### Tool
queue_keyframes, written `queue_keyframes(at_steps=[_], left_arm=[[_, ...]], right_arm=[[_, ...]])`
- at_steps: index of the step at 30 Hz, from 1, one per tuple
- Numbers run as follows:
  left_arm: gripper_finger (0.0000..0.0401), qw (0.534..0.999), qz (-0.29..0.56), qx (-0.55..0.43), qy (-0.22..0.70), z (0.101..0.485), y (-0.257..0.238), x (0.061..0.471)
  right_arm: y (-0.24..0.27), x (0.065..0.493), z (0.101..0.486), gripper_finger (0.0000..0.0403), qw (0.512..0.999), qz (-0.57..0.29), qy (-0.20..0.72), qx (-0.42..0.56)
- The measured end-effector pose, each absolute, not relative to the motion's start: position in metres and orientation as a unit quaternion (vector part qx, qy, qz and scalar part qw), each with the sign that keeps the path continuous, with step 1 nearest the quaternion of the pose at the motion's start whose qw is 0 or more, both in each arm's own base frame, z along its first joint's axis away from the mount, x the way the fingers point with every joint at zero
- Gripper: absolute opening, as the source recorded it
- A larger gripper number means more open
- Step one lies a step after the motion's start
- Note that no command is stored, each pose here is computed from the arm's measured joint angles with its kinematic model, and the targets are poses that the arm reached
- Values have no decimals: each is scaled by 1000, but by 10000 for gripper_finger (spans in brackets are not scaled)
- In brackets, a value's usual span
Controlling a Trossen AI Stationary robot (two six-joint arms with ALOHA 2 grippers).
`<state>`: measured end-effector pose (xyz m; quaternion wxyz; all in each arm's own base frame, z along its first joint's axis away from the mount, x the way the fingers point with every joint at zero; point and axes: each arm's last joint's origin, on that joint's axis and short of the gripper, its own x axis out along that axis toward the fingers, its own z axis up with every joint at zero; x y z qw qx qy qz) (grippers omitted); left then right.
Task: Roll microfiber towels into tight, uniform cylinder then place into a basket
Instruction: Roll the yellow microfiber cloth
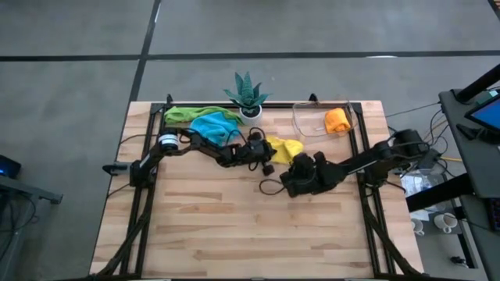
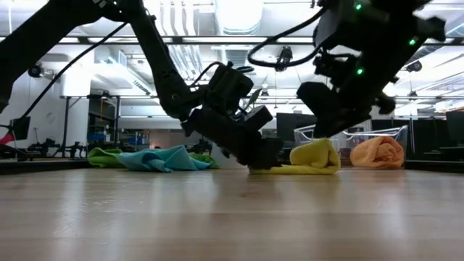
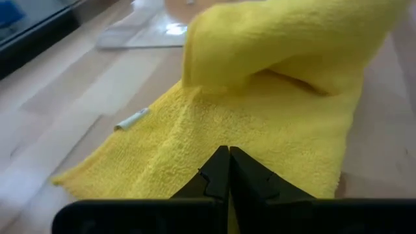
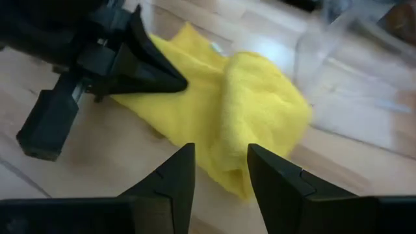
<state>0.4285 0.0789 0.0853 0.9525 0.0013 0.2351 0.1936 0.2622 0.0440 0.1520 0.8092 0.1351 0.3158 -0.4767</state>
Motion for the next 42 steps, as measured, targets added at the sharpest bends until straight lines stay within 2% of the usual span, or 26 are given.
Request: queue_keyframes(at_steps=[7,14,17,26,33,38,42], left_arm=[[0,928,274,-42,249,80,45,428],[0,925,280,-130,222,78,7,429],[0,922,294,-133,213,78,-12,427],[0,883,414,-170,143,63,-51,397],[0,881,413,-197,122,66,-68,387],[0,898,390,-163,125,76,-72,392],[0,900,387,-157,120,78,-71,392]], right_arm=[[64,251,166,137,812,-484,312,99],[68,236,163,137,819,-470,319,86],[70,231,157,137,820,-462,332,66],[85,222,154,137,837,-439,325,29],[87,224,152,137,846,-422,324,14],[93,226,133,131,872,-346,338,-70],[99,221,111,122,900,-297,308,-86]])
